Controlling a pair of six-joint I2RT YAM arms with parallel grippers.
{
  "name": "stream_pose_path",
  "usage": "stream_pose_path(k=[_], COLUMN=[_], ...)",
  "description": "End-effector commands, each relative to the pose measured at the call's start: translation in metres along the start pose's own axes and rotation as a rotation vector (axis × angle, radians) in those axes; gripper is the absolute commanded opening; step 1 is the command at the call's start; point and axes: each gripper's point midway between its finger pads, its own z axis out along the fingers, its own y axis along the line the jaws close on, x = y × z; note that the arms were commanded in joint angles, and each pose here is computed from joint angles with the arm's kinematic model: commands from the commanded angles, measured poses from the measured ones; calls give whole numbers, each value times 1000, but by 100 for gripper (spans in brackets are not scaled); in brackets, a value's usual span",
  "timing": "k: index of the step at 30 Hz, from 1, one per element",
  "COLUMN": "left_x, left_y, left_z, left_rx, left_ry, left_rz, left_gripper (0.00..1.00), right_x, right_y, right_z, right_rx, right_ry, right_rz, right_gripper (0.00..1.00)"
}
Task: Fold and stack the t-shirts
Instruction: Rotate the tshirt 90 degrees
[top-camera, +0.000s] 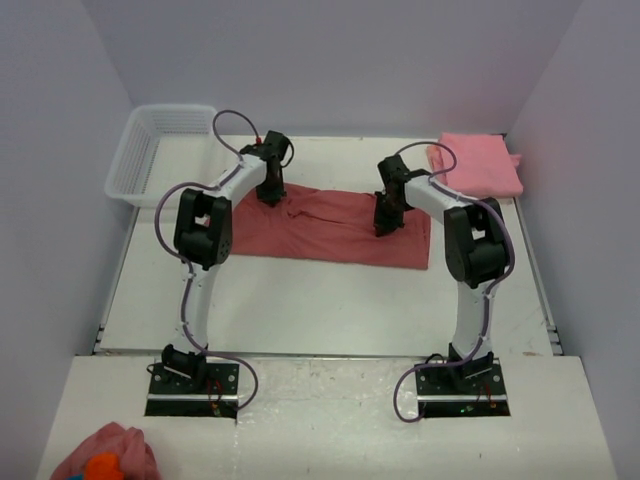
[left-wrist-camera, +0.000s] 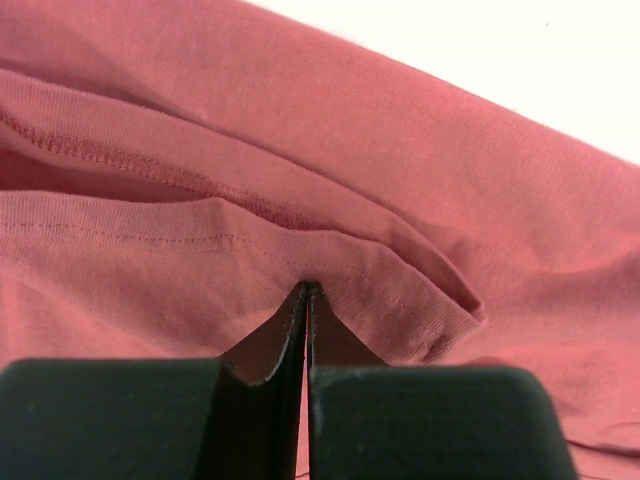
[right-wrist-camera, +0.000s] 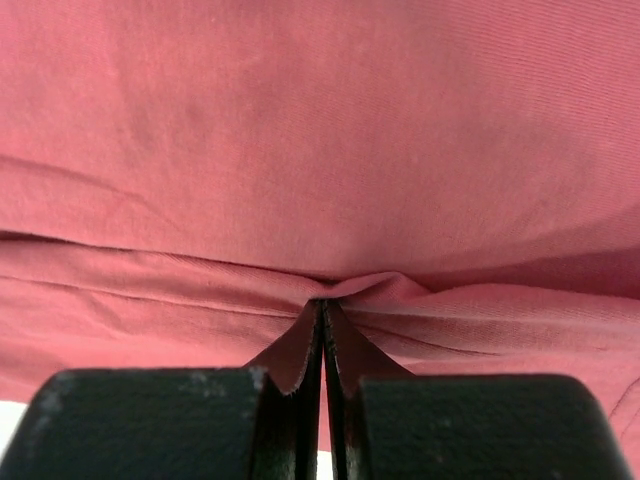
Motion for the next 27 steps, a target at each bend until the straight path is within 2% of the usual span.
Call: stream_pose_path(k=[1, 10, 21, 27], left_x=[12, -3, -22, -32], left_y=[-8, -38, -86, -118], left_z=[34, 51, 60, 52], left_rx=[48, 176, 388, 569], left_ry=[57, 30, 14, -9], left_rz=[64, 114, 110, 116], left_gripper=[0, 0, 1, 4], right_x=[30, 72, 111, 129], right_y=[-9, 2, 53, 85], right_z=[3, 6, 1, 5], right_rx=[34, 46, 10, -15], right_ry=[61, 86, 100, 120], right_rz=[25, -13, -123, -196], right_gripper=[0, 0, 0, 0])
